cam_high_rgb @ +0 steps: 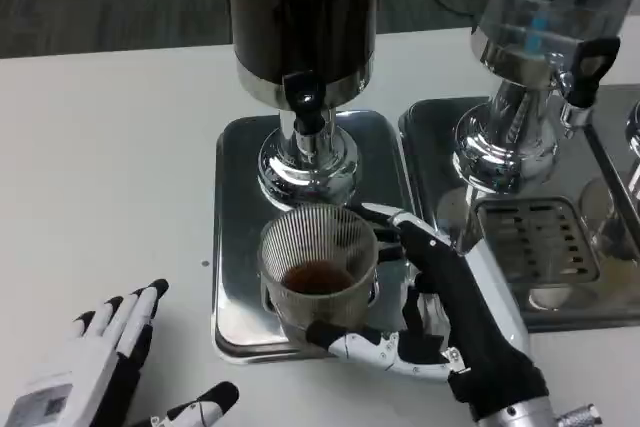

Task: Grasp the cup under the faucet to collect the drink, then remove the cup.

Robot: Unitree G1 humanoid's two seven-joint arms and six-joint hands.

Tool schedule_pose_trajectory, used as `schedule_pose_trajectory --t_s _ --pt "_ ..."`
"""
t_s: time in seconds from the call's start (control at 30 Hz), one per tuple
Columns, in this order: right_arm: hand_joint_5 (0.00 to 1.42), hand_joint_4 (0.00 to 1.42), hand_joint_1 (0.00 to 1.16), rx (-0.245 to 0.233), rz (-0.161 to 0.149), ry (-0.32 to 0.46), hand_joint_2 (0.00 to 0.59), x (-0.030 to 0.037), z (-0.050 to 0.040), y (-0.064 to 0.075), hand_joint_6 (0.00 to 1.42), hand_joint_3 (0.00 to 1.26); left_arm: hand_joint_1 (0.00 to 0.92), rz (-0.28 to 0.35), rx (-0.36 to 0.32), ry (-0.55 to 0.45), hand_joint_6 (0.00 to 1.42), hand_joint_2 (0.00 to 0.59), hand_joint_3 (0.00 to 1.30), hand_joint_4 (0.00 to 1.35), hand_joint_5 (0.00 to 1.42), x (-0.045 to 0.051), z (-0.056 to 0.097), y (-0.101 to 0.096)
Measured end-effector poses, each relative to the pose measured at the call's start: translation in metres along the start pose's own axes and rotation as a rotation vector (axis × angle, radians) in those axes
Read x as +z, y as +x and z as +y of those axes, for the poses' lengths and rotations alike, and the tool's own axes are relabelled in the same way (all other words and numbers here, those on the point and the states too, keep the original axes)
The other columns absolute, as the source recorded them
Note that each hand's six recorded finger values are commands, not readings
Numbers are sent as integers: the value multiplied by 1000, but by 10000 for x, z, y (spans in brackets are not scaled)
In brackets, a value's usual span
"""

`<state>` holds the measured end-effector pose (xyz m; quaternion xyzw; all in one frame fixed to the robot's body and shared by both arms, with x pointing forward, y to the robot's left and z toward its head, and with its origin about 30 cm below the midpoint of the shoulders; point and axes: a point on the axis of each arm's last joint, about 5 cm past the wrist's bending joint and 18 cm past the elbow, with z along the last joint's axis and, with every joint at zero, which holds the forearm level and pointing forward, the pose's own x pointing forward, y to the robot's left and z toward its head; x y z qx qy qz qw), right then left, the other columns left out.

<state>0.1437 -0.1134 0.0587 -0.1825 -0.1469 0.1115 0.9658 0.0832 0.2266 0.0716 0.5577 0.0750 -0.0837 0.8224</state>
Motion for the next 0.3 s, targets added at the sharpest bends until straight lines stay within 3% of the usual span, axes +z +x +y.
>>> schedule_pose_trajectory --t_s 0.3 --pt "913 645 936 -7 5 2 179 -3 -3 -4 1315 538 0 5 -2 0 0 104 0 0 0 0 -4 -1"
